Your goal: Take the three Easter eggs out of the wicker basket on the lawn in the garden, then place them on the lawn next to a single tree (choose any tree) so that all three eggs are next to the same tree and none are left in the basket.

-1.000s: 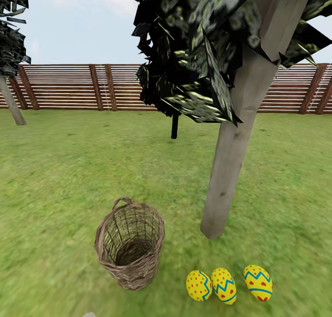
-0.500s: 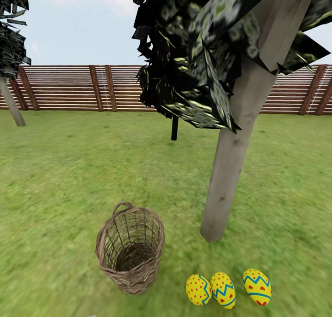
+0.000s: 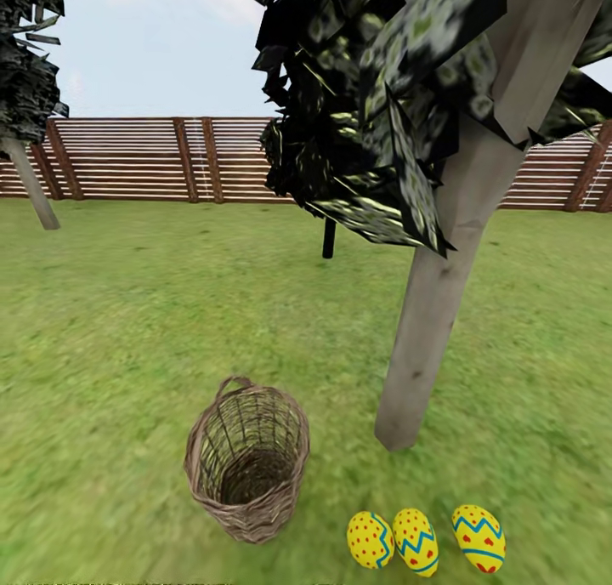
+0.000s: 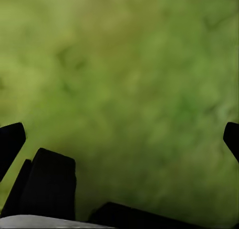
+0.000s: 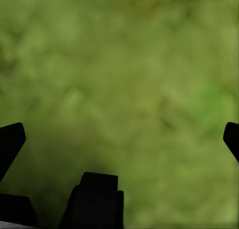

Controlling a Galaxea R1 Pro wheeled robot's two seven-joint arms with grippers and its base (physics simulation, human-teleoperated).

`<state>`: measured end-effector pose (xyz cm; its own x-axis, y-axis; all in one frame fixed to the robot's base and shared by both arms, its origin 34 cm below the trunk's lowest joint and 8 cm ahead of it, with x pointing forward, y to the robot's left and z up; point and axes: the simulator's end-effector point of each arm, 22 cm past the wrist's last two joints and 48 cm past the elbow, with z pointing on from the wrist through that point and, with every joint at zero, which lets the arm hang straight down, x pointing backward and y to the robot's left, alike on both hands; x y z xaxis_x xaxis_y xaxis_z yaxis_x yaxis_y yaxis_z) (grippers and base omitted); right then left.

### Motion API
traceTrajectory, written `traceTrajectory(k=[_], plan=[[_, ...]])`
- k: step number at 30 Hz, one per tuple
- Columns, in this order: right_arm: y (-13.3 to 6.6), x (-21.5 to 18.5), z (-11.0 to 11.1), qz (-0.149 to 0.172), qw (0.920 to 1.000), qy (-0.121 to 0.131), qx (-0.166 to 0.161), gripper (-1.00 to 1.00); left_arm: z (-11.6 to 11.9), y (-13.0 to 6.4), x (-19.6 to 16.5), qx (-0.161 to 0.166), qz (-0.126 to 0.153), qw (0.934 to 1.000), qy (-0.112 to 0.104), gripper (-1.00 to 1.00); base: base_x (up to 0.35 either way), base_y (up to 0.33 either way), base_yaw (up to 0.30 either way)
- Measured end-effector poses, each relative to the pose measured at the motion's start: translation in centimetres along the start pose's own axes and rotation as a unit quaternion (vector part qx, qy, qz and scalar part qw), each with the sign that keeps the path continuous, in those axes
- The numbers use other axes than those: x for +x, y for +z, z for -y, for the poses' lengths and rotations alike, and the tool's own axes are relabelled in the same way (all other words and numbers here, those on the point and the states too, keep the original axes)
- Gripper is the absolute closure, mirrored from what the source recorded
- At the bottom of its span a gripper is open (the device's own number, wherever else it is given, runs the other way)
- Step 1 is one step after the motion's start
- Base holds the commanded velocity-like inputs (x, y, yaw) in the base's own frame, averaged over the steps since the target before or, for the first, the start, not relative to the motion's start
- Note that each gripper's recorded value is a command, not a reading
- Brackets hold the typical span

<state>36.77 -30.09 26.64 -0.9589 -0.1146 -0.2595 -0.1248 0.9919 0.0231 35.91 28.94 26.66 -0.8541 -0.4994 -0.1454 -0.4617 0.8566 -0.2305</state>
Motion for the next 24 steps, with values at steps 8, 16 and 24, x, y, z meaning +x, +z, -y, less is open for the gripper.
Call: traceTrajectory(k=[8,16,24], plan=[[-1.4,-0.2,0.0,-0.006,1.0,0.001,0.0,-1.0,0.2,-1.4,0.1,-0.004,-0.007,1.0,-0.001,-1.0,0.0,0.0,0.105],[-2.7,-0.5,-0.1,-0.013,0.9999,0.002,-0.001,-1.0,0.4,-2.7,0.1,-0.007,-0.013,0.9999,-0.002,-1.0,-0.151,0.0,0.091],[-4.1,-0.6,-0.1,-0.019,0.9998,0.002,-0.002,-1.0,0.6,-4.1,0.0,-0.011,-0.018,0.9998,-0.003,-1.0,-0.334,0.0,0.076]])
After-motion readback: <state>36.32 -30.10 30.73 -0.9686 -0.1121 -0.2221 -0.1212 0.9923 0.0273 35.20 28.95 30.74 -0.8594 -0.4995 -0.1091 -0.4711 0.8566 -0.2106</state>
